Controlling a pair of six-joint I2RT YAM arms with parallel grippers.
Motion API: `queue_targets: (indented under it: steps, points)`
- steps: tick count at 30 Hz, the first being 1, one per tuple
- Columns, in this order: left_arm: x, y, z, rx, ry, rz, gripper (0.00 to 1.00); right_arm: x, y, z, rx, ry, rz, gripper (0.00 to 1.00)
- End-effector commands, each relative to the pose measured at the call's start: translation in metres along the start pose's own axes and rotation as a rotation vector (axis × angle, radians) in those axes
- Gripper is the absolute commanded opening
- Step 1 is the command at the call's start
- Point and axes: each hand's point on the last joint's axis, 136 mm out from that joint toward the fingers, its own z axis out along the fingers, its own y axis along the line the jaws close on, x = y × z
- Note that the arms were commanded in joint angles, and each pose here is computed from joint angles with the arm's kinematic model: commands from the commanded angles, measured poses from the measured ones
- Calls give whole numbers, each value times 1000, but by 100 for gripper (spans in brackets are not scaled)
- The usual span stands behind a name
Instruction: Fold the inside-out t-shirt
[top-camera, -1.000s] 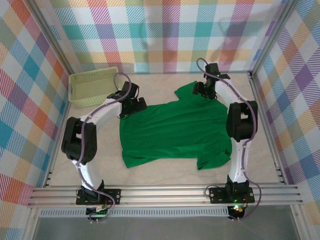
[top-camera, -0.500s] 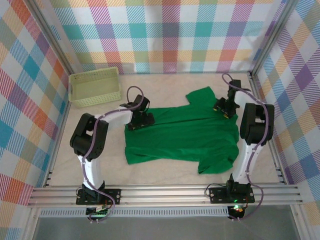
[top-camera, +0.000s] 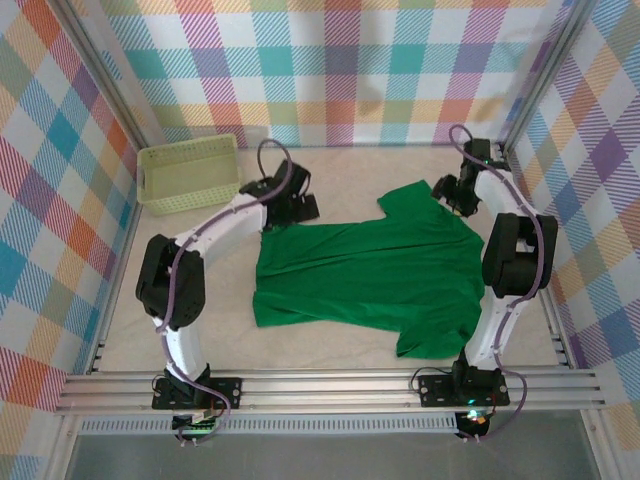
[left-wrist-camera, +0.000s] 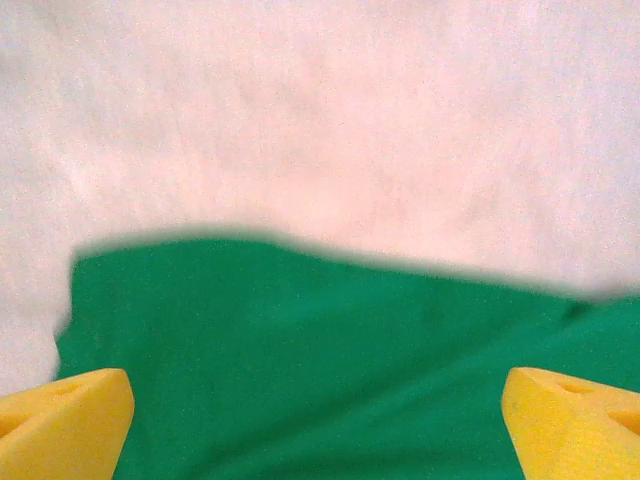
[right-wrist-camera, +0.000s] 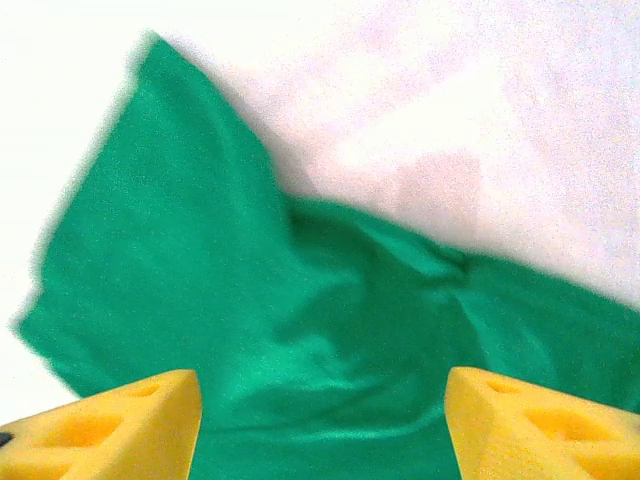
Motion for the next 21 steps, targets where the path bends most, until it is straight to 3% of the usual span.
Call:
queue_targets:
  steps: [1, 6, 13, 21]
  points:
    - [-7, 41, 30, -220, 44, 35, 94, -6, 5, 9, 3, 18, -40, 66]
    - [-16, 41, 55, -286, 59, 62, 91, -23, 11, 22, 3, 10, -67, 67]
    - [4, 49, 86, -327, 126, 88, 85, -42, 15, 48, 17, 2, -89, 66]
    - [34, 59, 110, -341, 204, 84, 69, -54, 26, 72, 18, -14, -131, 67]
